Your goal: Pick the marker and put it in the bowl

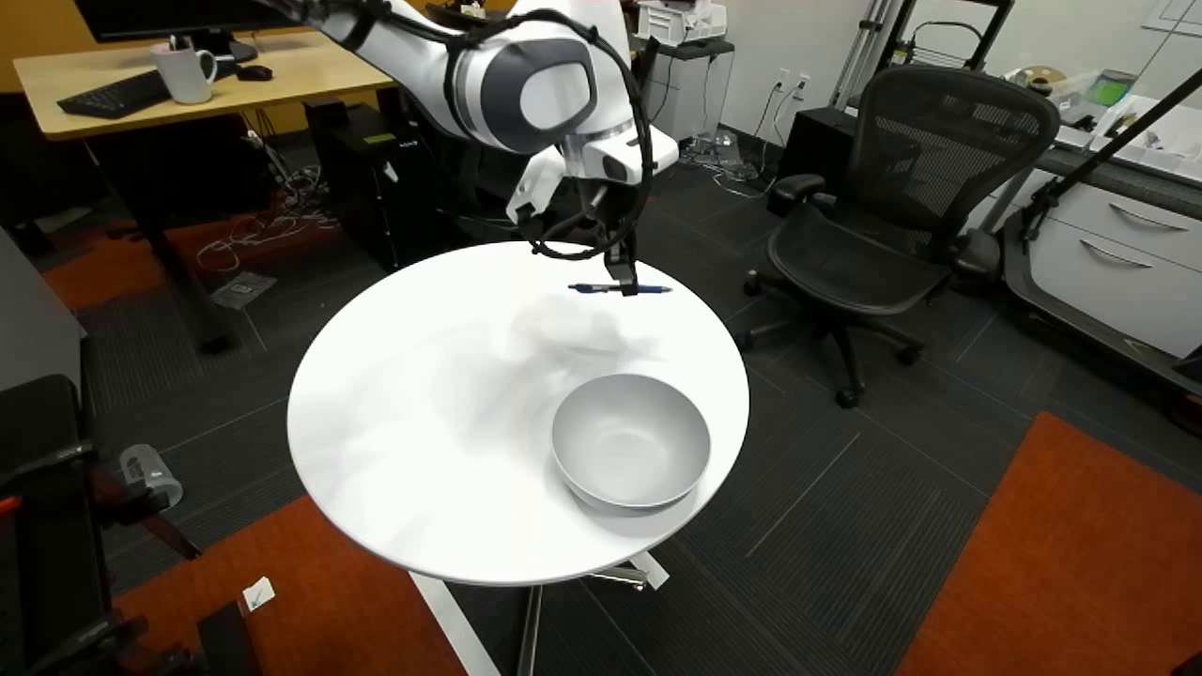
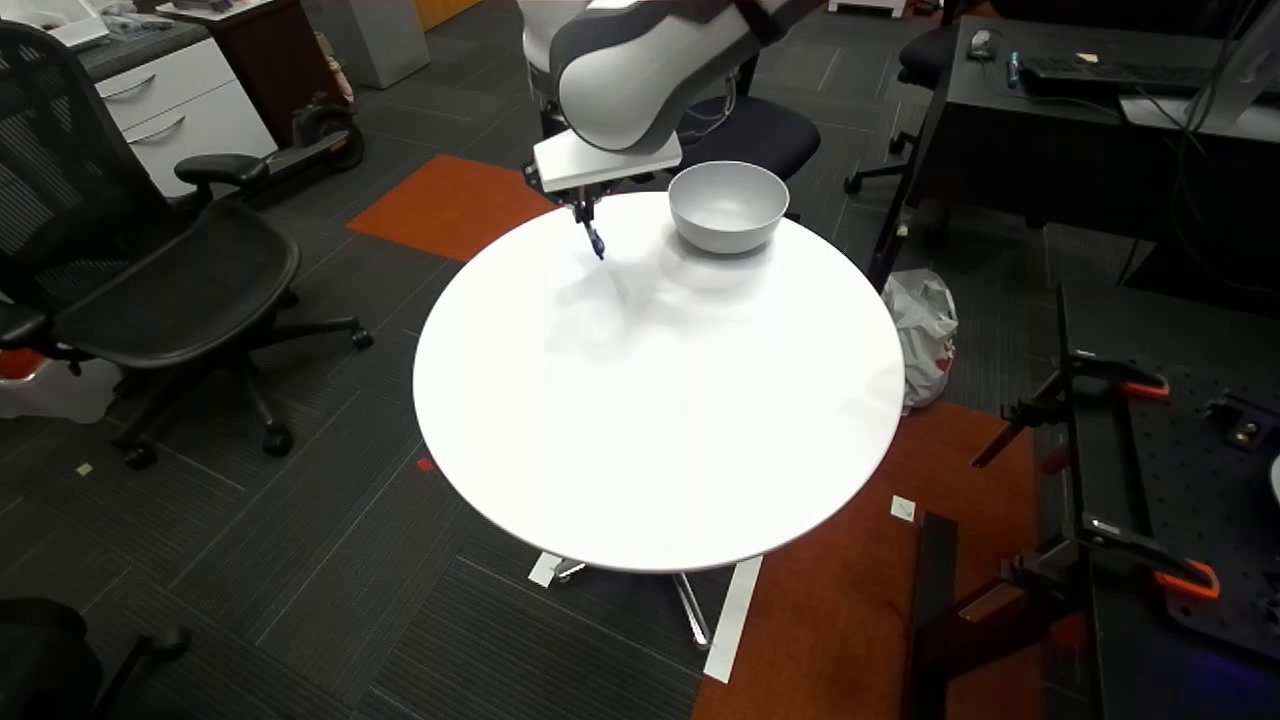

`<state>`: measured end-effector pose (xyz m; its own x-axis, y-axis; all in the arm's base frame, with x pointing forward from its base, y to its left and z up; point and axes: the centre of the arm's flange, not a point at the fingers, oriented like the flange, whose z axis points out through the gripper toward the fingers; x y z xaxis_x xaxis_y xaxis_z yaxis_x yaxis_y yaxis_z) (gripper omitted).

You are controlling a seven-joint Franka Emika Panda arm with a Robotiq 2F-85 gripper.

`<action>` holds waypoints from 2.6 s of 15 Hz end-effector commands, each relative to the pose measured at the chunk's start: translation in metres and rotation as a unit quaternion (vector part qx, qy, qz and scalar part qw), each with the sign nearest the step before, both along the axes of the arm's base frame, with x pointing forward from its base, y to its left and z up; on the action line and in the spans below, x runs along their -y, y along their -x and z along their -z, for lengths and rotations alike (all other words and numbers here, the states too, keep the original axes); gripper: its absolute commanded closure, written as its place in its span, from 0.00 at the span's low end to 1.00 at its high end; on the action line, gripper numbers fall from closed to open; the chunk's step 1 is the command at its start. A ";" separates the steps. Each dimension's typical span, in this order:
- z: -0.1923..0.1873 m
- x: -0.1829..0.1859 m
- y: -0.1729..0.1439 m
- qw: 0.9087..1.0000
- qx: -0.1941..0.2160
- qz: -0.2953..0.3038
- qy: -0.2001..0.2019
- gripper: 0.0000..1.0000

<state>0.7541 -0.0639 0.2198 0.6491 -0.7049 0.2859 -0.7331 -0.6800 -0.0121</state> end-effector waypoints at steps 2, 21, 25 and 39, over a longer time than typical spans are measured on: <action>-0.062 0.013 0.061 0.999 0.026 0.018 0.004 0.97; -0.048 0.163 0.155 0.995 -0.057 -0.064 0.045 0.97; -0.036 0.176 0.153 0.992 -0.042 -0.103 0.054 0.97; -0.026 0.166 0.147 0.986 -0.023 -0.166 0.017 0.33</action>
<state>0.6089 -0.2265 0.2427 0.8505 -0.4479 0.2756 -0.4824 -0.8731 0.0698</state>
